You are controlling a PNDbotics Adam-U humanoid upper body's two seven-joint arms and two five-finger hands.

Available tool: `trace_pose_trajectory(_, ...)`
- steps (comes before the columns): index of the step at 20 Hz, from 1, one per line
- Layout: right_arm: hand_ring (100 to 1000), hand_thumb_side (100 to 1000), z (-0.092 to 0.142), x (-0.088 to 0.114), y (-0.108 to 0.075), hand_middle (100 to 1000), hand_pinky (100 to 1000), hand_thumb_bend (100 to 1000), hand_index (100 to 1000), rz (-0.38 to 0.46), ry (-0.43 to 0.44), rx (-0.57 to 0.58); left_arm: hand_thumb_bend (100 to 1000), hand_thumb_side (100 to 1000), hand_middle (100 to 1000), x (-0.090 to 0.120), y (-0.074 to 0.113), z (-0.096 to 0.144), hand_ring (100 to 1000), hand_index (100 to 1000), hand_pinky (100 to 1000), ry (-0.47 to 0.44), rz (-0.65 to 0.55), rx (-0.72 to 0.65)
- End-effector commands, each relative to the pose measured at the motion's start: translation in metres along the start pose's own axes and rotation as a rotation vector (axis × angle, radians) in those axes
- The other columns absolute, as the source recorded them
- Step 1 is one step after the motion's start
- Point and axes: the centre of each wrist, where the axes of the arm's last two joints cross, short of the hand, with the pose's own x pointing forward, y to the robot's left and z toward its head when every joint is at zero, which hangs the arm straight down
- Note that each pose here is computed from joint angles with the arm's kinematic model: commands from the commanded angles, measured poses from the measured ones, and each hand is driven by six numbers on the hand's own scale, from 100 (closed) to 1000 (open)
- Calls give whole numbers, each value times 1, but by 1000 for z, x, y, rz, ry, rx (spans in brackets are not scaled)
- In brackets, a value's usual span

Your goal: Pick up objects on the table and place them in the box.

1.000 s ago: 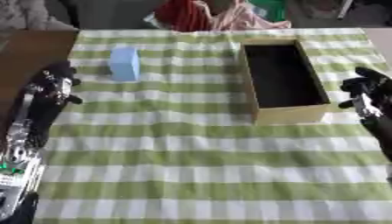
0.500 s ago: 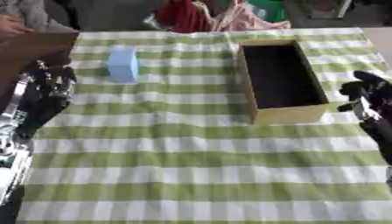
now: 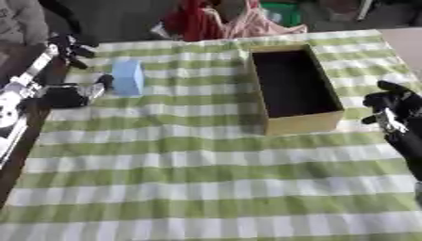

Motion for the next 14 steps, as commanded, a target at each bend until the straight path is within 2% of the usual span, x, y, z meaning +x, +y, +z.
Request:
trace_pose_trajectory(1, 766, 497, -2, 4, -3, 667, 581, 100, 875, 13, -15, 24, 637, 207, 823, -8, 36, -3, 822, 888, 792, 63, -171, -47)
trace_pose_trajectory(7, 766, 496, -1, 2, -2, 664, 581, 100, 875, 10, -9, 32, 707, 185, 848, -7, 64, -34, 825, 897, 807, 127, -236, -81)
trace_pose_trajectory(14, 766, 499, -1, 1, 1, 660, 580, 100, 875, 4, -5, 47, 698, 191, 858, -21, 71, -60, 826, 901, 807, 241, -194, -147)
